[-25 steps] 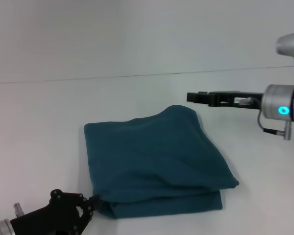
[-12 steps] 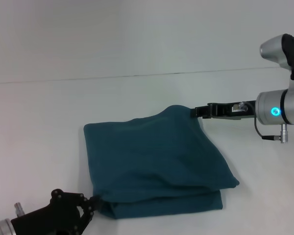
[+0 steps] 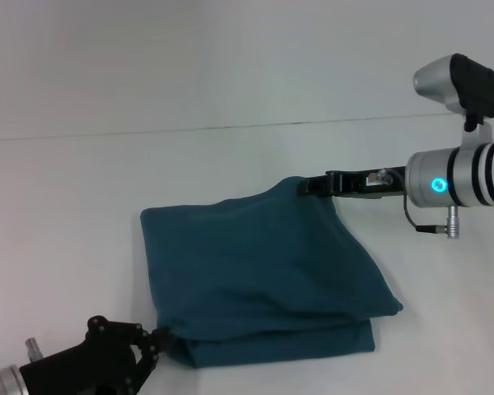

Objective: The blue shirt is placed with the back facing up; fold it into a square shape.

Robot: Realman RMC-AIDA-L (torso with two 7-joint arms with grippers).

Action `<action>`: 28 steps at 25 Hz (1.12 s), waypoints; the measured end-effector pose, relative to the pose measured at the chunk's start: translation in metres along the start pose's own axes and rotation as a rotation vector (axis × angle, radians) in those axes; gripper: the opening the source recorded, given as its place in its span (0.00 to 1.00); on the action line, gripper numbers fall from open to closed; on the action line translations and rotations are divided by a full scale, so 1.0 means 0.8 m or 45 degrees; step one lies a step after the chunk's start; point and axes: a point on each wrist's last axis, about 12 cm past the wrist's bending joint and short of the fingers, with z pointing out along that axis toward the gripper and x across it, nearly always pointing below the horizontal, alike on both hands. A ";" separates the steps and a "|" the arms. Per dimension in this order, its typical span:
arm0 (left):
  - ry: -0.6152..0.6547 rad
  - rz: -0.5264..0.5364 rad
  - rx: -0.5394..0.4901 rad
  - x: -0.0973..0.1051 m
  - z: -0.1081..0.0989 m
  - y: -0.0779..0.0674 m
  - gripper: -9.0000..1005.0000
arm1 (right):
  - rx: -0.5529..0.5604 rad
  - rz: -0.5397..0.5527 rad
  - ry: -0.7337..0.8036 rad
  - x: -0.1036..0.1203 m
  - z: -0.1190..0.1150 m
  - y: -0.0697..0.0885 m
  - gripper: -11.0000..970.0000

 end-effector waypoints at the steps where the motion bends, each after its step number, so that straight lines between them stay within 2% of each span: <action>1: 0.000 0.001 0.001 0.000 0.001 0.000 0.06 | -0.001 -0.002 -0.001 0.000 0.002 0.002 0.49; 4: 0.002 0.003 0.000 -0.001 0.002 0.001 0.07 | 0.000 -0.003 0.003 0.001 0.006 0.005 0.49; 21: 0.003 0.003 -0.003 -0.003 0.003 0.004 0.07 | 0.032 0.012 0.036 0.008 0.022 0.008 0.32; 26: 0.002 0.004 -0.005 -0.003 0.003 0.005 0.08 | 0.029 -0.006 0.046 0.007 0.025 0.012 0.31; 28: 0.002 0.003 -0.006 -0.003 0.003 0.005 0.08 | 0.027 -0.009 0.047 0.007 0.025 0.013 0.23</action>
